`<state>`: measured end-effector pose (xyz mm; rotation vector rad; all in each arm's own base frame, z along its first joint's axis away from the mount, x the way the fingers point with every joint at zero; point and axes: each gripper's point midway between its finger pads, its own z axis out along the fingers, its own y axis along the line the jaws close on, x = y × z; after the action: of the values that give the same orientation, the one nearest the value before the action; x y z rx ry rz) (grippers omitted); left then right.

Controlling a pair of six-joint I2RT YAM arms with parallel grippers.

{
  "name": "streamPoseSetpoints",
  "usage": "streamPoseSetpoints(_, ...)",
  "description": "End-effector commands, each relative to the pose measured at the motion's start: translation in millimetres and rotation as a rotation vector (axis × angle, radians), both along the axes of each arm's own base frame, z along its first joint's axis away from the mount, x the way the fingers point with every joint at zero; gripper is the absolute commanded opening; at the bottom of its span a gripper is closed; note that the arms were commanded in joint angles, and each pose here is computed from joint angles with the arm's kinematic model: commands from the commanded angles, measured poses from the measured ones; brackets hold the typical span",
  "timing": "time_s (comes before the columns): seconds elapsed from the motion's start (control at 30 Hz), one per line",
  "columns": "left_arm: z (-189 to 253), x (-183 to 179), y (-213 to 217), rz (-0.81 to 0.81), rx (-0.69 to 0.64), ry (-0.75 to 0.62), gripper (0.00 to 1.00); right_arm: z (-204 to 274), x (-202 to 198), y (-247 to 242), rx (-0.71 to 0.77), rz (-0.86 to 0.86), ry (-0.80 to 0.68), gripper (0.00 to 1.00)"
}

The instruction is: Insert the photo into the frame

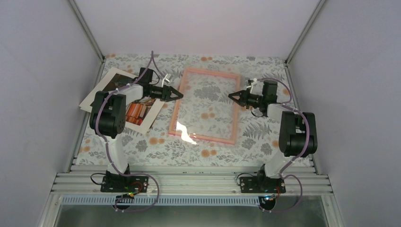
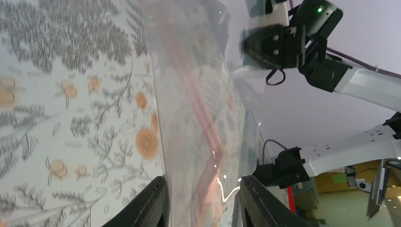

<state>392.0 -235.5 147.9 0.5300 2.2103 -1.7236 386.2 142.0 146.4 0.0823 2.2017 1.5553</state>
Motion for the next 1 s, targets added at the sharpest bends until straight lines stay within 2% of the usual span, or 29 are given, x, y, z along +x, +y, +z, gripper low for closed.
streamPoseSetpoints(0.0,0,-14,-4,-0.009,-0.037,0.022,0.39,4,8,-4,0.060,-0.033,0.011,0.04)
streamPoseSetpoints(0.3,-13,-31,-22,-0.040,-0.048,0.060,0.40,4,11,-9,0.080,-0.039,0.013,0.04)
streamPoseSetpoints(0.43,-1,-26,-33,-0.054,-0.062,0.019,0.38,-3,8,-9,0.057,-0.031,0.019,0.04)
streamPoseSetpoints(0.53,10,-20,-38,-0.044,-0.057,-0.027,0.31,-7,7,-9,0.034,-0.021,0.015,0.04)
streamPoseSetpoints(0.63,19,-13,-44,-0.018,-0.031,-0.071,0.17,-9,10,-12,-0.009,-0.021,0.004,0.05)
streamPoseSetpoints(0.7,18,-11,-48,0.002,-0.011,-0.065,0.05,-12,16,-17,-0.059,-0.036,-0.003,0.24)
streamPoseSetpoints(0.73,16,-8,-48,0.021,0.002,-0.057,0.03,-13,19,-20,-0.083,-0.042,-0.004,0.31)
streamPoseSetpoints(0.87,2,-3,-47,0.091,0.023,0.000,0.02,-16,28,-38,-0.178,-0.082,0.005,0.72)
streamPoseSetpoints(0.97,-12,3,-46,0.126,0.032,0.035,0.02,-19,27,-52,-0.249,-0.116,0.003,0.99)
